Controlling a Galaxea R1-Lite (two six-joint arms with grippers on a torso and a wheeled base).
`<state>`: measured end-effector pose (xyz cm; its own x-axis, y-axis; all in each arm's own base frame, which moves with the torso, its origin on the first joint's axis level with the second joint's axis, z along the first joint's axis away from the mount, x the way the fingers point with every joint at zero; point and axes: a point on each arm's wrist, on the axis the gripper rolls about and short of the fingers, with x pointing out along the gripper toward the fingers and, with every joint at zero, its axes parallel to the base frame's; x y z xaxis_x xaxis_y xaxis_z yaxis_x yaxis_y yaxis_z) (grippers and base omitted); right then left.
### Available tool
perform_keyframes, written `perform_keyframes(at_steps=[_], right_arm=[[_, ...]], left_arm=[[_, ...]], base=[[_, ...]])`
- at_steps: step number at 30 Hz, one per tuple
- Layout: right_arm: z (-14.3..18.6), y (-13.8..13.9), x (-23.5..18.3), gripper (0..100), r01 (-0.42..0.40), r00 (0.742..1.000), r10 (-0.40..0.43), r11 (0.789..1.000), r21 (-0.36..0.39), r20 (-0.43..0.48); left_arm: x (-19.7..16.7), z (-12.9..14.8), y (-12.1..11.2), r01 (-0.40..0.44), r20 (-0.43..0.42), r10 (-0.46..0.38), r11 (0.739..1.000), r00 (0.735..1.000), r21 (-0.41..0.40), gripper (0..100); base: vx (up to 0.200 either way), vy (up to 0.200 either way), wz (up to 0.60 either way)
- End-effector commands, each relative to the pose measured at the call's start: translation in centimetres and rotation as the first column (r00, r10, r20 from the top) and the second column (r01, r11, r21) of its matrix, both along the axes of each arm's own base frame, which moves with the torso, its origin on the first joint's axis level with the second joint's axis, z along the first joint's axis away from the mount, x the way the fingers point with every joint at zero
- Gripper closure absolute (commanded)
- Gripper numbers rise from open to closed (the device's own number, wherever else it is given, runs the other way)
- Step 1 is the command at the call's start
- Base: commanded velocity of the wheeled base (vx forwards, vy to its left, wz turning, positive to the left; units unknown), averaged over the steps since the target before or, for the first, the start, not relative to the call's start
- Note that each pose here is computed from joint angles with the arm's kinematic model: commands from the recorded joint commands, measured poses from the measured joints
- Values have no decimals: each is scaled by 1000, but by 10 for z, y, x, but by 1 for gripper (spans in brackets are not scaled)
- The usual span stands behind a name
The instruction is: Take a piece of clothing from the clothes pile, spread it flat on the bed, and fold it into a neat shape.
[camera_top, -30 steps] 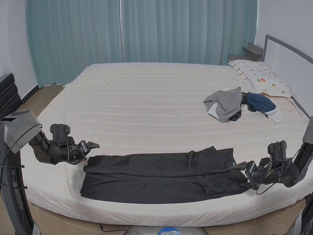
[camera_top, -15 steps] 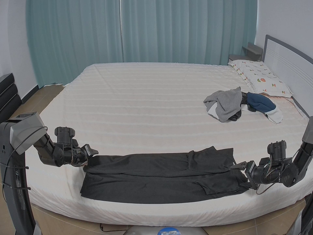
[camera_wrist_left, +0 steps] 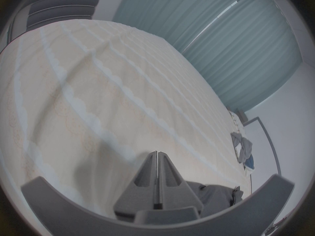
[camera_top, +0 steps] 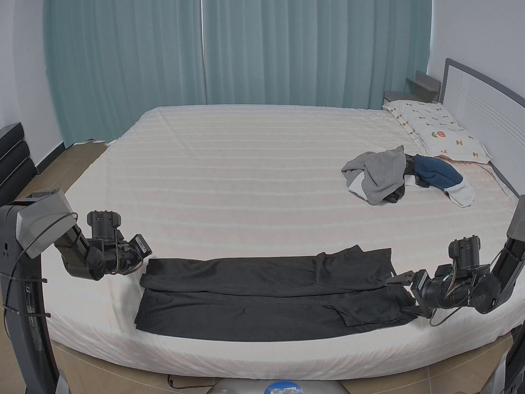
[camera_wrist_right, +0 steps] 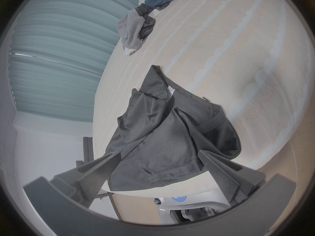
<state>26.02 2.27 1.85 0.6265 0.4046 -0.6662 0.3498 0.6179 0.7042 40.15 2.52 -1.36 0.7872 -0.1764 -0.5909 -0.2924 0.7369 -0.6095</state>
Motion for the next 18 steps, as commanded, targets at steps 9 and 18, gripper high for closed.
perform_keyframes(at_steps=[9, 18], right_arm=[[0, -2, 0, 0, 6, 1000, -6, 1000, 1, -2], [-1, -1, 1, 0, 5, 1000, -5, 1000, 1, -2]], left_arm=[[0, -4, 6, -21, -7, 21, 1000, 1000, -1, 100], [-2, -2, 0, 7, -7, -7, 1000, 1000, -8, 0]], base=[[0, 0, 0], [0, 0, 0]])
